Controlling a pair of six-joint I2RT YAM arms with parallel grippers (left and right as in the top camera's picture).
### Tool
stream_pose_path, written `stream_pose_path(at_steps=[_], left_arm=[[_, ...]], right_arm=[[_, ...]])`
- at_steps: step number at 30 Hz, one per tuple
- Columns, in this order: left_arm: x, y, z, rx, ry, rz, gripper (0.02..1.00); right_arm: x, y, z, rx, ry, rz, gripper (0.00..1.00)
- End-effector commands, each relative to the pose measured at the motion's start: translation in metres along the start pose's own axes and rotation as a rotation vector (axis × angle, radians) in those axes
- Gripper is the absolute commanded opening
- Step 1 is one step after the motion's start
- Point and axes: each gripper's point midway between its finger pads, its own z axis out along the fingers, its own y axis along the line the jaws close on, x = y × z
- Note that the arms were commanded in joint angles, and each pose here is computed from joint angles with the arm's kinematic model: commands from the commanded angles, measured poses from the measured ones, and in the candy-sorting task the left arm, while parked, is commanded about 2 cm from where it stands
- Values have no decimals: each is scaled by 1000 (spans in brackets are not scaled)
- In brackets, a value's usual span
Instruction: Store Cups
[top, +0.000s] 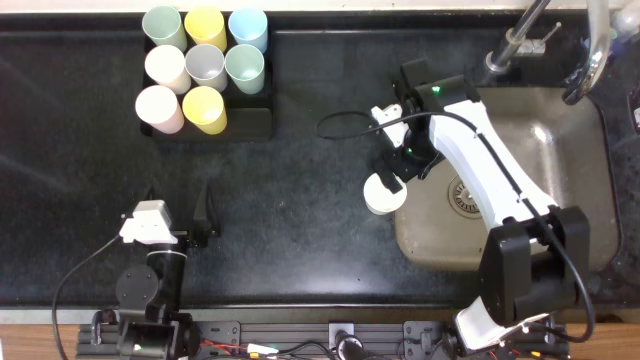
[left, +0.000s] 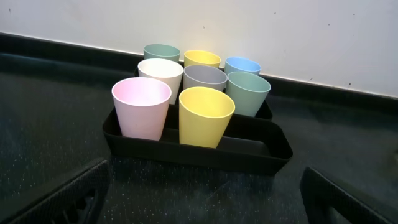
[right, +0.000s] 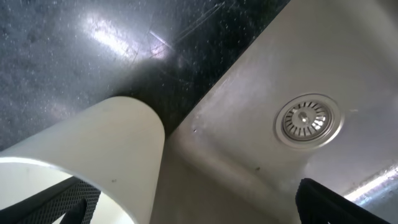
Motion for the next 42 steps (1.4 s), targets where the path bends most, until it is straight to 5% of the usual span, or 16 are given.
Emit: stream_pose_path(at_steps=[1, 6, 7, 9, 10, 23, 36, 42], left_arm=[[-1, 1, -1, -1, -5, 18, 998], [-1, 1, -1, -1, -5, 18, 1000], [-1, 1, -1, -1, -5, 18, 1000], [-1, 1, -1, -1, -5, 18, 1000], [-1, 1, -1, -1, -5, 18, 1000], [-1, 1, -1, -1, -5, 18, 1000], [-1, 1, -1, -1, -5, 18, 1000], [-1, 1, -1, -1, -5, 18, 1000]], right_arm=[[-8, -5, -5, 19, -31, -13, 936], [-9, -5, -2, 17, -27, -21, 910], [-9, -5, -2, 17, -26, -21, 768], [-9, -4, -2, 13, -27, -20, 110], [-9, -4, -2, 11, -27, -20, 45], [-22, 47, -20, -95, -52, -98, 42], [-105, 53, -182, 42, -501, -84, 45], [-138, 83, -210, 75, -630, -91, 42]])
